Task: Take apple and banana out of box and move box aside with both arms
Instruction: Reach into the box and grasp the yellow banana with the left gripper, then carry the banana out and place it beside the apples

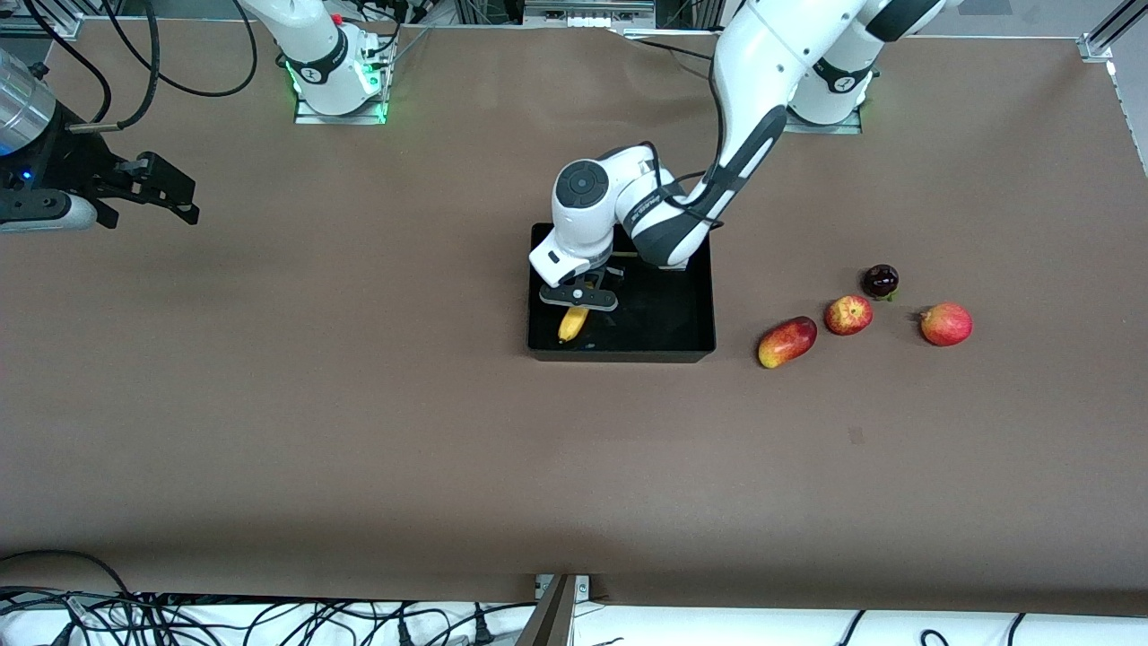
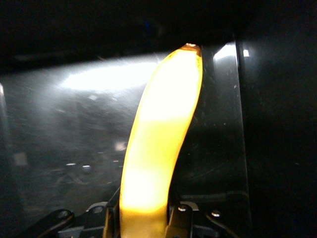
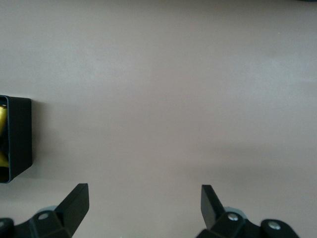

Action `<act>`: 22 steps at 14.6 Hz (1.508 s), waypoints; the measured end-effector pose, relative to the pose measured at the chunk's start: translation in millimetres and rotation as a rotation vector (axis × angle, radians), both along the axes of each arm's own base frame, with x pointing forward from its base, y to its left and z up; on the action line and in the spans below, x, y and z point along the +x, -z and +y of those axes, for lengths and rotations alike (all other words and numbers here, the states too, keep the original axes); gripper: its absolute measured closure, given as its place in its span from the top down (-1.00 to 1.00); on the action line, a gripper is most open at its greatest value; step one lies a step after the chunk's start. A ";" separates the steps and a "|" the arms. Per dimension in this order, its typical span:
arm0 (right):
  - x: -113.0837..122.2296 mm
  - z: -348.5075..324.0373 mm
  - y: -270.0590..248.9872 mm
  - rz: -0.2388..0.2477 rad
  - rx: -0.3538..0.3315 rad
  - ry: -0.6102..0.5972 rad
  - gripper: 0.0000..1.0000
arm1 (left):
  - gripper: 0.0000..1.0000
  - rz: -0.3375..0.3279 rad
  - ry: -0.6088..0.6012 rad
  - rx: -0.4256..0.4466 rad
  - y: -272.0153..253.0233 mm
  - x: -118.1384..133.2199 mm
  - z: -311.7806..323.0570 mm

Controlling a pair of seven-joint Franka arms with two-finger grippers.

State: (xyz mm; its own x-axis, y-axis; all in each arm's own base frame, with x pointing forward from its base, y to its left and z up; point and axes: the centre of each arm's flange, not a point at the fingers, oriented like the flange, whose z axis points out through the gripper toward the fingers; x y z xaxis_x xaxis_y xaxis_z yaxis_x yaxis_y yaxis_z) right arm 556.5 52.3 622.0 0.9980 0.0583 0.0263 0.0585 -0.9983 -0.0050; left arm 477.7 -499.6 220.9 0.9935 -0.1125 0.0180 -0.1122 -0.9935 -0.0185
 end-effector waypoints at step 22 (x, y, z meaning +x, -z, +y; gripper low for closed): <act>0.1 -0.5 0.0 0.000 0.000 0.001 1.00 | -0.29 0.258 0.711 0.069 -52.3 196.7 510.7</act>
State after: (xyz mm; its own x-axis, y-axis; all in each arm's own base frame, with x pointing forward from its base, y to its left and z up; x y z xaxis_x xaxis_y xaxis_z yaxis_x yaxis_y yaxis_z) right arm 556.6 51.8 621.9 0.9980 0.0574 0.0262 0.0575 -0.9983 -0.0050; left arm 674.4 11.2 273.2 0.6527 -0.7202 -0.2352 -0.7346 -0.6775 0.0359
